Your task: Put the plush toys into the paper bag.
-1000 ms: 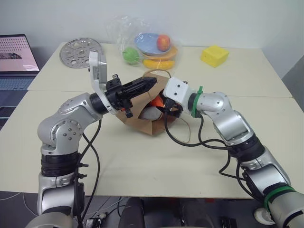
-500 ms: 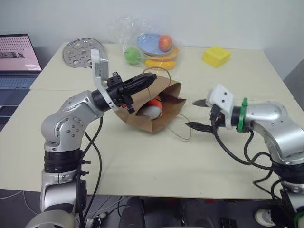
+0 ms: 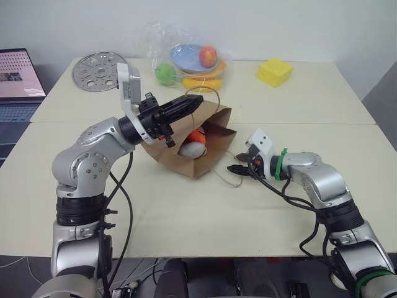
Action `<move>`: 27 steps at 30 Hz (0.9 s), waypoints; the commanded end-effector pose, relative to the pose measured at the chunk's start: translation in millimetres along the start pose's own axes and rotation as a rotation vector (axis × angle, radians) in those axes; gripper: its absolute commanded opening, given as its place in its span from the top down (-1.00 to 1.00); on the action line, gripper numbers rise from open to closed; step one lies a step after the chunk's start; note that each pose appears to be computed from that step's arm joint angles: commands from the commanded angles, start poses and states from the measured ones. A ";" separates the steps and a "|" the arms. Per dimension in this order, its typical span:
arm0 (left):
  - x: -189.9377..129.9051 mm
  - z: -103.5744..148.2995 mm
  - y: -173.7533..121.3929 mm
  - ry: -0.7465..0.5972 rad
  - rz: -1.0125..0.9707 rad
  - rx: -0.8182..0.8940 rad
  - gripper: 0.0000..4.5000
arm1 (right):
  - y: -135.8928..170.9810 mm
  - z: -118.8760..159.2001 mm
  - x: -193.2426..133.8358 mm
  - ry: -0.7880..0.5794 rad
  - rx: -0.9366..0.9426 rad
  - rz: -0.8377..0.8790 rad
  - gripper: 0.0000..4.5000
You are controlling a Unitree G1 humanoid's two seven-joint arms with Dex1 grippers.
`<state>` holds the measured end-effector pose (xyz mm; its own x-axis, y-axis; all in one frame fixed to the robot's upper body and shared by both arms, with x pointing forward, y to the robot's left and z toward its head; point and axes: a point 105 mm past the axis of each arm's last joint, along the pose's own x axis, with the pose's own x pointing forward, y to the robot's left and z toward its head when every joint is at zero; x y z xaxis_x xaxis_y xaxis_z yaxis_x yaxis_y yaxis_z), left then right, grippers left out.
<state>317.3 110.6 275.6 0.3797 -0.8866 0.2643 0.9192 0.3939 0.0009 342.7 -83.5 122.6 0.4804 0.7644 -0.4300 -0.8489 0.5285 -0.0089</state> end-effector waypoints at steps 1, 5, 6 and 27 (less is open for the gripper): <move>-2.1 14.4 -3.6 -0.033 -0.005 0.058 1.00 | -1.6 5.2 -5.8 -0.026 0.002 -0.001 0.68; -1.7 15.9 -2.3 -0.035 -0.006 0.059 1.00 | 6.1 16.4 -12.4 -0.071 0.034 0.038 0.99; -1.4 17.2 -1.7 -0.037 -0.007 0.060 1.00 | 9.8 24.1 -19.3 -0.101 0.052 0.060 0.99; 25.9 5.7 18.8 0.049 -0.135 0.075 1.00 | 11.9 124.5 -92.6 -0.411 0.330 0.083 0.99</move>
<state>345.3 99.4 274.7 0.2817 -0.9396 0.1942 0.9551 0.2940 0.0369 316.6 -100.6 261.8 0.5026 0.8621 -0.0643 -0.7965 0.4907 0.3532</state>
